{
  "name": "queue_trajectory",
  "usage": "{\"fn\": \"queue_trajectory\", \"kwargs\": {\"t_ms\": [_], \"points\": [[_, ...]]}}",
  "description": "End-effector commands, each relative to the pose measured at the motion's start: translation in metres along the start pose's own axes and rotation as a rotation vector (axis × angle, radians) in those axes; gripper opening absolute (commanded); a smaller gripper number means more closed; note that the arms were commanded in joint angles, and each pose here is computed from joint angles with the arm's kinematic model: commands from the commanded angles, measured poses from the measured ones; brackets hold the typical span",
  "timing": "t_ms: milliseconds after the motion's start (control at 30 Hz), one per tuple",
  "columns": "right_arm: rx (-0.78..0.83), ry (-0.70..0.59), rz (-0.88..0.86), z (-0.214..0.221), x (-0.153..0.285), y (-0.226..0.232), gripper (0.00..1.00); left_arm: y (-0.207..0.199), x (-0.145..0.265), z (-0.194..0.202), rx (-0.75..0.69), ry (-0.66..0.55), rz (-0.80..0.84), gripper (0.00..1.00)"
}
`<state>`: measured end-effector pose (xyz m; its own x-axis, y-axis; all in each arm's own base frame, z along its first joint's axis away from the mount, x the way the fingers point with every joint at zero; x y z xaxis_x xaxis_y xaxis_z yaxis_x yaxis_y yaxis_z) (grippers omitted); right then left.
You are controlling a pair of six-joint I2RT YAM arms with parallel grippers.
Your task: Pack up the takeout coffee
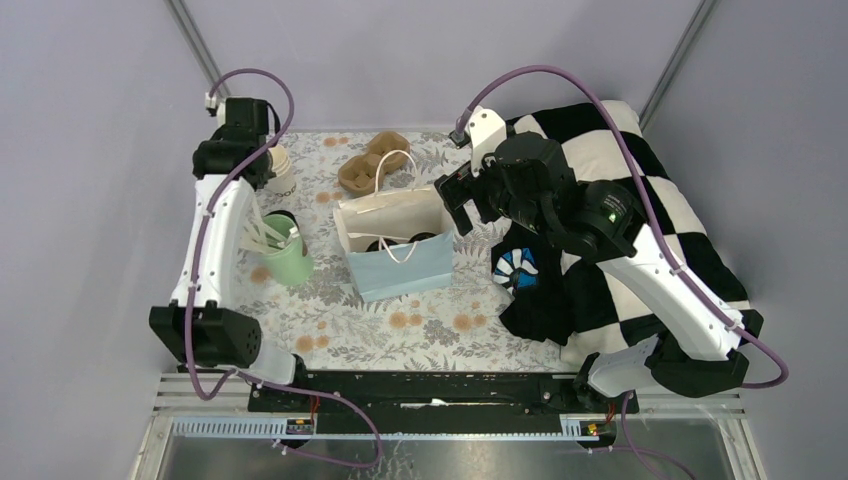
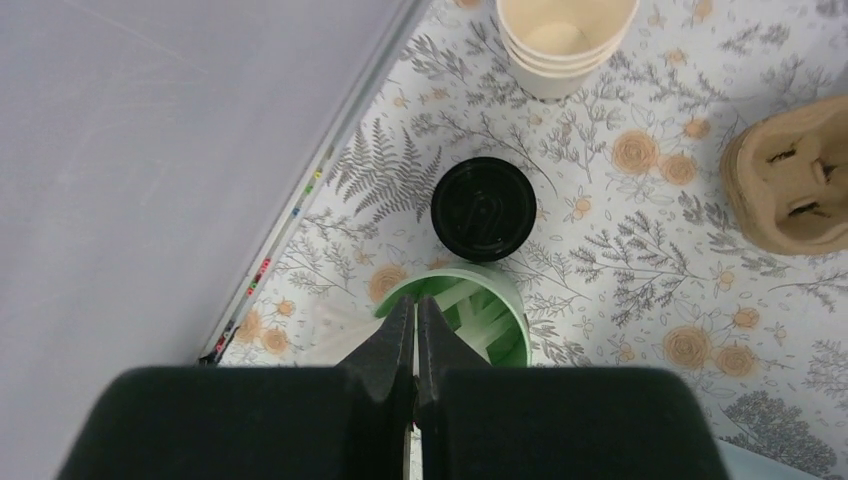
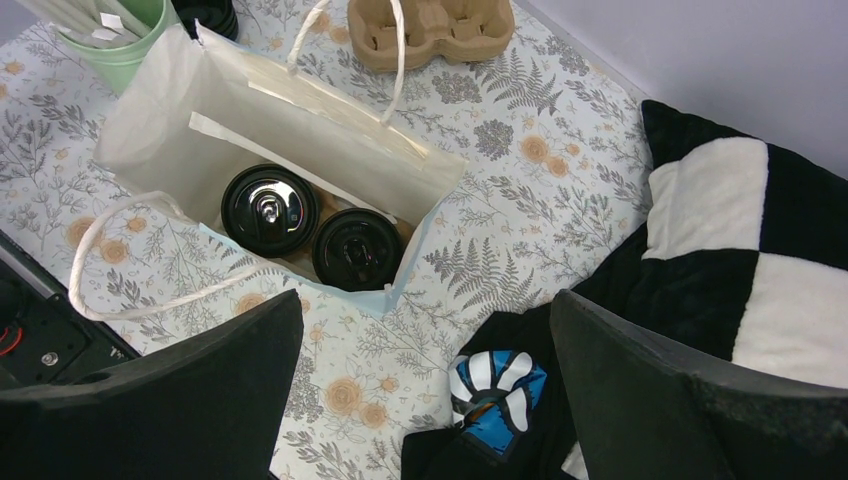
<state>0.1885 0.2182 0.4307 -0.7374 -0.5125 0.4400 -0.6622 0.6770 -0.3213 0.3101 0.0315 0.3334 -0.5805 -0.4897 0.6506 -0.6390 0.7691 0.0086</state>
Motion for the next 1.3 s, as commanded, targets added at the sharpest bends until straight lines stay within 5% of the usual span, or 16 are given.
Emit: {"fn": "queue_trajectory", "kwargs": {"t_ms": [0, 667, 933, 1267], "points": [[-0.019, -0.073, -0.004, -0.016, 0.004, -0.004, 1.00, 0.026, 0.050, -0.032, 0.118, -0.156, -0.009, 0.00], [-0.027, -0.069, -0.028, -0.017, -0.001, 0.000, 1.00, 0.071, 0.217, -0.096, 0.541, -0.507, 0.462, 0.00], [-0.033, -0.061, -0.020, -0.017, -0.007, 0.001, 1.00, 0.063, 0.293, -0.063, 0.790, -0.289, 1.064, 0.00], [-0.072, -0.142, 0.072, -0.023, 0.007, -0.012, 1.00, 0.047, 0.283, -0.025, 0.674, -0.075, 1.217, 0.00]]}}
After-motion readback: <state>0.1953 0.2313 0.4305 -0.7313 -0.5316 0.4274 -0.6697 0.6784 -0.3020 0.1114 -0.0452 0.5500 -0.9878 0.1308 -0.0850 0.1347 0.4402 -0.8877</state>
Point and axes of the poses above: each gripper's point midway between its finger pads, its own x axis back along the fingers, its own y axis along the line the jaws close on, z = x × y, the point moved 8 cm from there along x, back along the fingers, and after that the axes turned 12 degrees about x, right-handed, at the moved point
